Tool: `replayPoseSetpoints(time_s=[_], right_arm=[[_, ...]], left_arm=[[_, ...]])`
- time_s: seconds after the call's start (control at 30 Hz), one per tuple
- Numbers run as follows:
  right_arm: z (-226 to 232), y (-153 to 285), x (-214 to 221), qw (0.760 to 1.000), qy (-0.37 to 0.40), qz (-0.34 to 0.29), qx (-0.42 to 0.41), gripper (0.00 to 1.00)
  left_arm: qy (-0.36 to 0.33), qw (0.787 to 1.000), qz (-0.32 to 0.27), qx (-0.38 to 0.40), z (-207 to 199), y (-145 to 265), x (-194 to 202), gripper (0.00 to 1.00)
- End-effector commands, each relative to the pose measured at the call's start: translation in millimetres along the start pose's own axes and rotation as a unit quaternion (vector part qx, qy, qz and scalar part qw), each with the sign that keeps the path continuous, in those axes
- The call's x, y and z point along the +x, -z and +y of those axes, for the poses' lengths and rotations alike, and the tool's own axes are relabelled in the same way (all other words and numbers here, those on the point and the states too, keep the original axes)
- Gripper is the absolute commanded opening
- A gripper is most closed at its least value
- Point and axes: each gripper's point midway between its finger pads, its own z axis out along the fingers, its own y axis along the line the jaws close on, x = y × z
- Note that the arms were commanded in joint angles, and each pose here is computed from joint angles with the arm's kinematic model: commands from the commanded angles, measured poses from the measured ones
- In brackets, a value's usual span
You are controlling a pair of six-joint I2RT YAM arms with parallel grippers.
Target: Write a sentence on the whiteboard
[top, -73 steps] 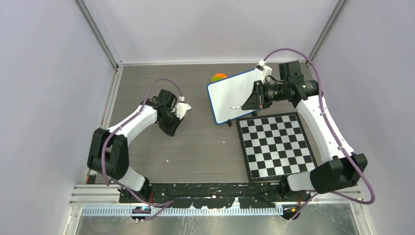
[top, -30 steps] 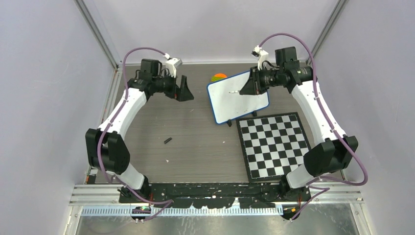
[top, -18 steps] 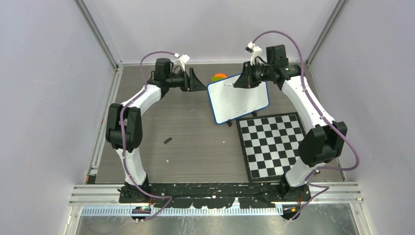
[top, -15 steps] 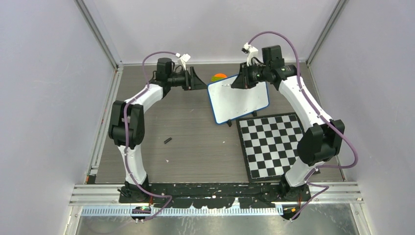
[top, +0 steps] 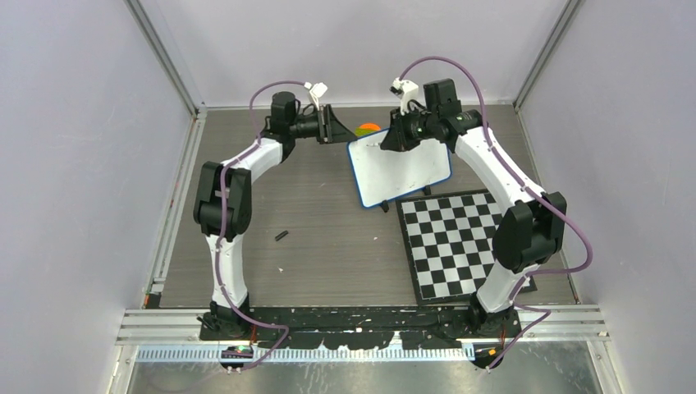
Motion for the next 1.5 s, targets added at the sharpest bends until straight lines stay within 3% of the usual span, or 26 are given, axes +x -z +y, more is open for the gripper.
replayPoseSetpoints(time_s=[0.0,0.13,0.4,0.5,0.73,1.03,1.23,1.47], right_arm=[[5.9,2.3,-26.8,0.998,0.038,-0.04,0.003,0.0],[8.6,-1.7,-23.4,0.999,0.034,-0.04,-0.003,0.0],[10.3,-7.4,-20.3,0.999,0.039,-0.037,-0.002,0.0],[11.6,-10.7,-20.6,0.998,0.049,-0.034,0.004,0.0],[14.9,-15.1,-13.5,0.998,0.056,-0.022,0.01,0.0],[13.8,-22.3,-1.1,0.998,0.062,-0.012,0.015,0.0],[20.7,-26.1,-3.0,0.998,0.068,-0.013,0.009,0.0],[22.5,-31.8,-8.3,0.997,0.072,-0.017,0.013,0.0]], left_arm=[[-0.029,0.999,0.0,0.031,-18.4,-1.7,-5.3,0.44],[-0.029,0.999,0.017,0.02,-13.1,-7.2,5.5,0.41],[-0.026,0.999,0.031,0.012,-6.6,-17.4,2.9,0.19],[-0.025,0.999,0.032,0.012,-5.6,-17.9,2.9,0.18],[-0.026,0.999,0.031,0.001,-8.5,-16.3,-2.1,0.33],[-0.021,0.999,0.029,-0.005,-5.2,-19.5,-1.9,0.09],[-0.024,0.999,0.031,-0.008,-2.8,-19.6,-0.5,0.01],[-0.028,0.999,0.039,-0.004,-3.3,-22.9,2.8,0.0]])
